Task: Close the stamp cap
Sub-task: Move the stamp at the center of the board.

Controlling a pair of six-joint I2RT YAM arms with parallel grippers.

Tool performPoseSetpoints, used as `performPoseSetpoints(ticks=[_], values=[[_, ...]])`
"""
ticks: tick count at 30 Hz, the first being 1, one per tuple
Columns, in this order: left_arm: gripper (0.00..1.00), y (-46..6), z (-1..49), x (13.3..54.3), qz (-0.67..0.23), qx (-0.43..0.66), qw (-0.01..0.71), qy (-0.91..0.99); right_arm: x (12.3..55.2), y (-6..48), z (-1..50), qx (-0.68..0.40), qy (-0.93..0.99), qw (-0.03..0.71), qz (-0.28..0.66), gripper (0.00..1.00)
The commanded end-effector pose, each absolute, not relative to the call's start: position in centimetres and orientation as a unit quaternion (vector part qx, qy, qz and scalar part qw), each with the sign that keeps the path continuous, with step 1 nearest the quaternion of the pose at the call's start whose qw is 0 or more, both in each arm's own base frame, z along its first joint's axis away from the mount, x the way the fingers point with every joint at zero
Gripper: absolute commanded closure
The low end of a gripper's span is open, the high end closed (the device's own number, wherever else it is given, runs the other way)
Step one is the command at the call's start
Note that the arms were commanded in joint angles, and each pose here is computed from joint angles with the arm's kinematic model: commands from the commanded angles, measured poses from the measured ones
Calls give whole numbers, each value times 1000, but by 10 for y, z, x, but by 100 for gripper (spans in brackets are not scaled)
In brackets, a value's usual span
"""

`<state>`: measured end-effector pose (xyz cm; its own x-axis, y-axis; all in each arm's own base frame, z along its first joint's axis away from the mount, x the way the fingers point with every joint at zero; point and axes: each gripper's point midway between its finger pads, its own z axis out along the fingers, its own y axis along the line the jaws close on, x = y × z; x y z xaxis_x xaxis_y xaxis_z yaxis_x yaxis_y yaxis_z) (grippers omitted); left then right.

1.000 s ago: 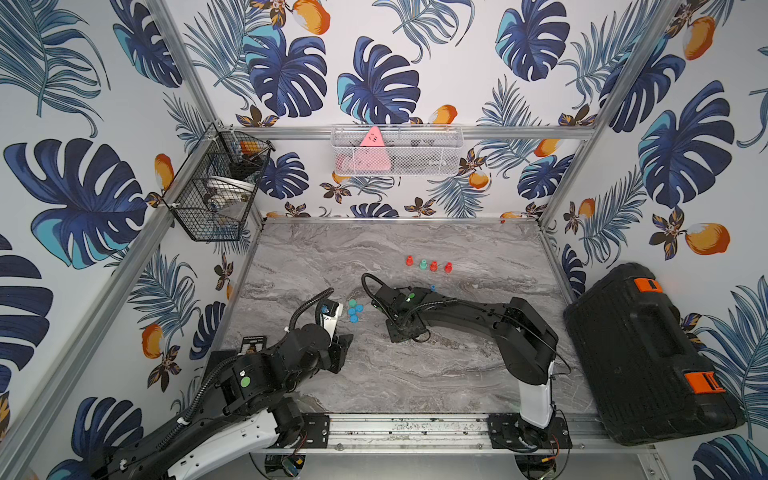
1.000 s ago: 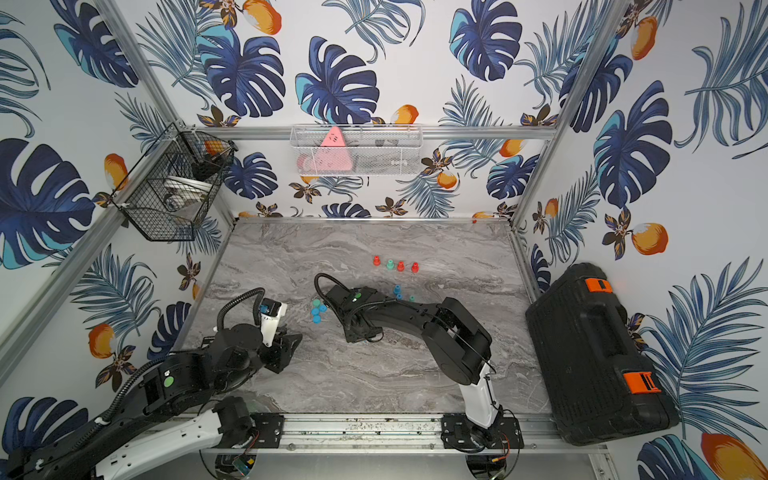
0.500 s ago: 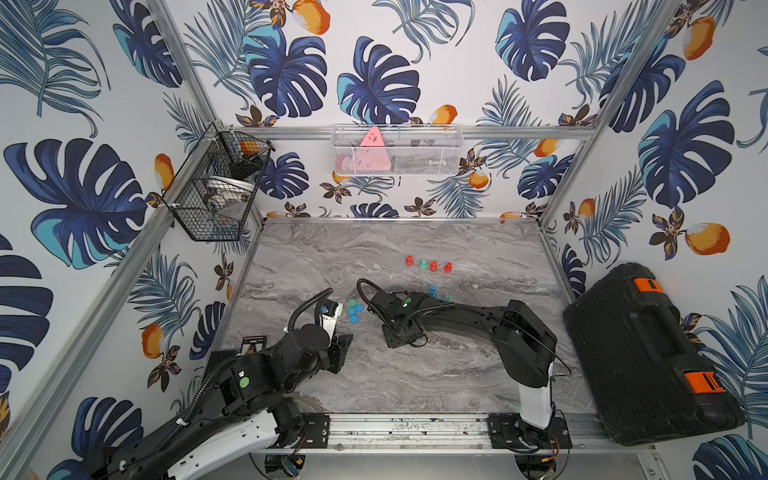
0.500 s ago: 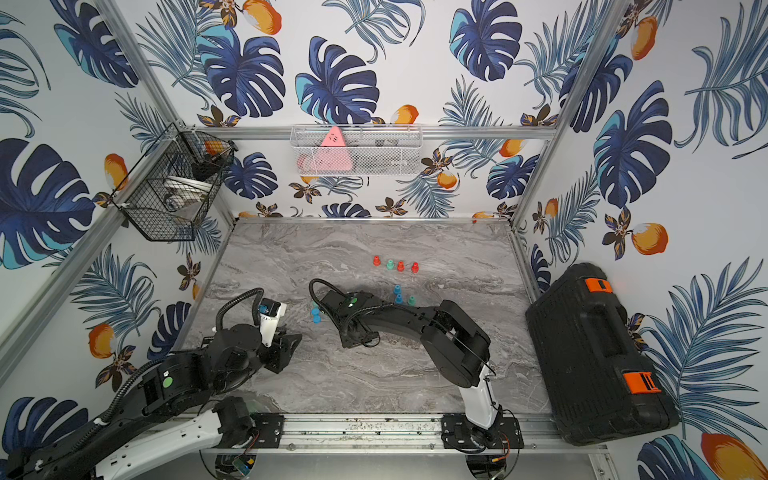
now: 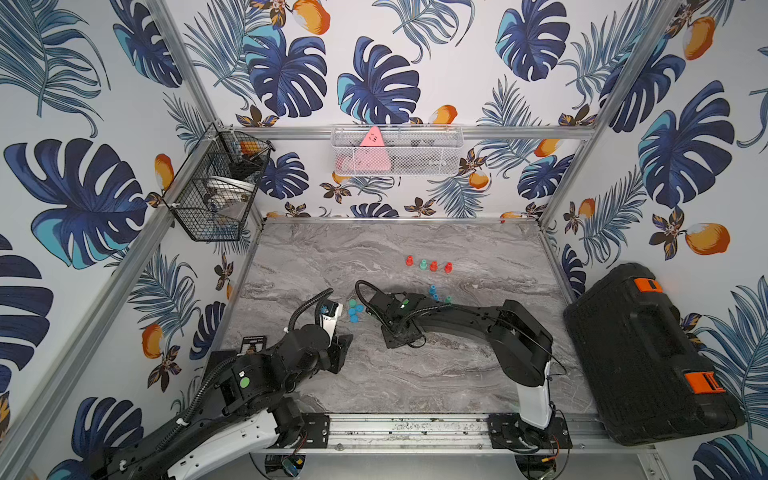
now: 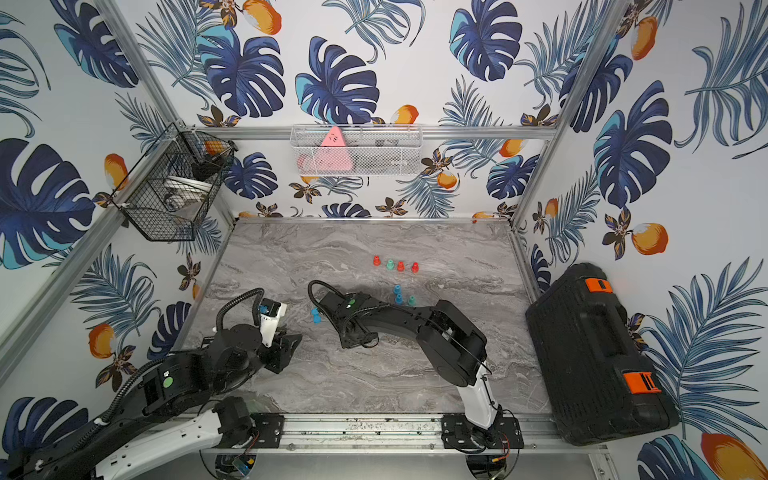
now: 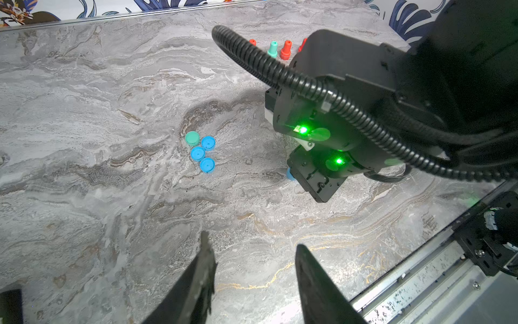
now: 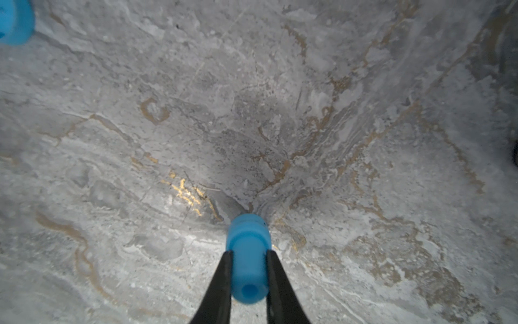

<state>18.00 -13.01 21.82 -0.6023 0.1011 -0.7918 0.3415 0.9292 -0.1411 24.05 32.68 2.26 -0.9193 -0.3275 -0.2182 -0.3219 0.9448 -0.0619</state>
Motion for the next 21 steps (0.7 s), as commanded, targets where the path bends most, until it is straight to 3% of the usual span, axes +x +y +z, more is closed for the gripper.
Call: performPoseSetpoints(ticks=[1, 7, 21], values=[[49, -131, 221, 182, -143, 122, 435, 881, 235, 320, -1, -167, 982, 83, -30, 81], [49, -132, 222, 181, -147, 124, 435, 880, 266, 317, -4, -157, 984, 82, -27, 81], [49, -133, 224, 180, -153, 125, 439, 876, 394, 294, 1, -105, 990, 92, -18, 81]])
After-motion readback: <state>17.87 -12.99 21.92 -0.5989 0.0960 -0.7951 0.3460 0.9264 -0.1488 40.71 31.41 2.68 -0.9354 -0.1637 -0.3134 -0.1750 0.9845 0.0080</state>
